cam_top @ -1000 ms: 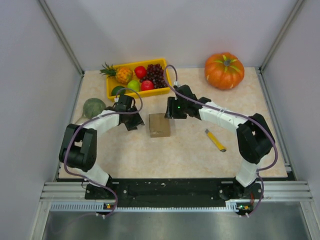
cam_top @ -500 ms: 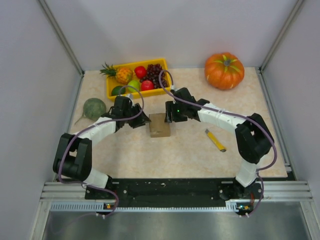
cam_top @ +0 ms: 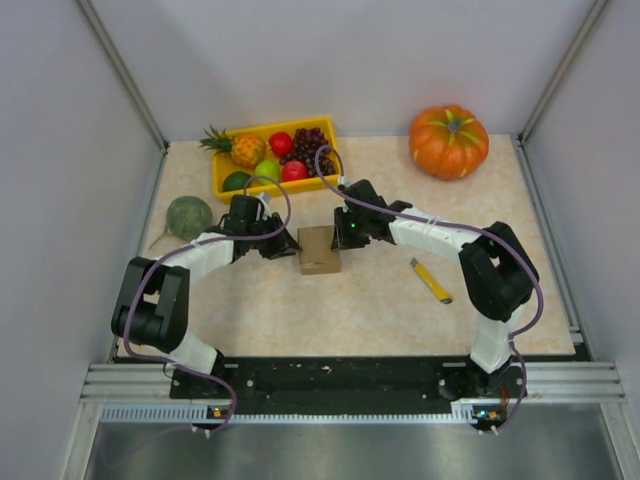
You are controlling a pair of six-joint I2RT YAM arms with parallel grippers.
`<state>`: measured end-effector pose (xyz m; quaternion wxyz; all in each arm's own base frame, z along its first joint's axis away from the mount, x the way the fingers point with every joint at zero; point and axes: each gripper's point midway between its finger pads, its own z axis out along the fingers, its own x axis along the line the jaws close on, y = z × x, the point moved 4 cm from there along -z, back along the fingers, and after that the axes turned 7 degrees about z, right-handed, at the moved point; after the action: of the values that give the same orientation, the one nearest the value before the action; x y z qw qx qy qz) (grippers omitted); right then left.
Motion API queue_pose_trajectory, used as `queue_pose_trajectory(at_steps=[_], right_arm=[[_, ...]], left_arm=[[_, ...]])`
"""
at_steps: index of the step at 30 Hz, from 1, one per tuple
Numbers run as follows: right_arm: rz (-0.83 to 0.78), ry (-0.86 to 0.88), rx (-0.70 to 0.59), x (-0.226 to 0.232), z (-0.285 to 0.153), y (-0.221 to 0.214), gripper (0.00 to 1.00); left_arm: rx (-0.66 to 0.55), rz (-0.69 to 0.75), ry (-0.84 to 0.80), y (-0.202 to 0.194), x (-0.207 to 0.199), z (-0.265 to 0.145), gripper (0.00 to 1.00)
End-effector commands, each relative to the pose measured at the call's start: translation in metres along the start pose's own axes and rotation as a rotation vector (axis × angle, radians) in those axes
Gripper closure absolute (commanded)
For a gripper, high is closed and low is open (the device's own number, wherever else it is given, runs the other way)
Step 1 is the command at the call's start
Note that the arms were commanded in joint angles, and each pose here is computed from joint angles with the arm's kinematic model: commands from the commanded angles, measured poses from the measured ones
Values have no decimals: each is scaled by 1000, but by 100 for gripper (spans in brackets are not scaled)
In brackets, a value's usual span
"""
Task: Unpack the express box
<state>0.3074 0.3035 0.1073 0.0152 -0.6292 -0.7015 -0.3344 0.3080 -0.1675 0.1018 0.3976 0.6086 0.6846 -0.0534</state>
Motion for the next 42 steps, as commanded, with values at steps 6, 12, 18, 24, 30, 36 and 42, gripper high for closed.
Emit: queue_pose_trajectory(at_steps=[6,12,18,24,30,36,42], right_arm=[[22,-45,31,-8,15,-13,82],[29,-64,32,-12,15,-15,84],[42,-67,49,-12,19,-17,87],[46,-76,51,-13,19,-18,88],[51,-80,46,-13,17,-17,89],[63,-92,46,-15,18,-18,89],[67,-91,49,-15,19,-18,90]], left_arm=[[30,15,62,-7,18,-2,70],[30,-34,112,-4,32,-10,70],[37,-70,46,-2,31,-10,69],[70,-79,45,-7,34,-5,69],[80,-111,165,-11,51,-8,72],[104,-133,236,-14,66,-15,79],[100,-97,204,-9,61,-17,78]])
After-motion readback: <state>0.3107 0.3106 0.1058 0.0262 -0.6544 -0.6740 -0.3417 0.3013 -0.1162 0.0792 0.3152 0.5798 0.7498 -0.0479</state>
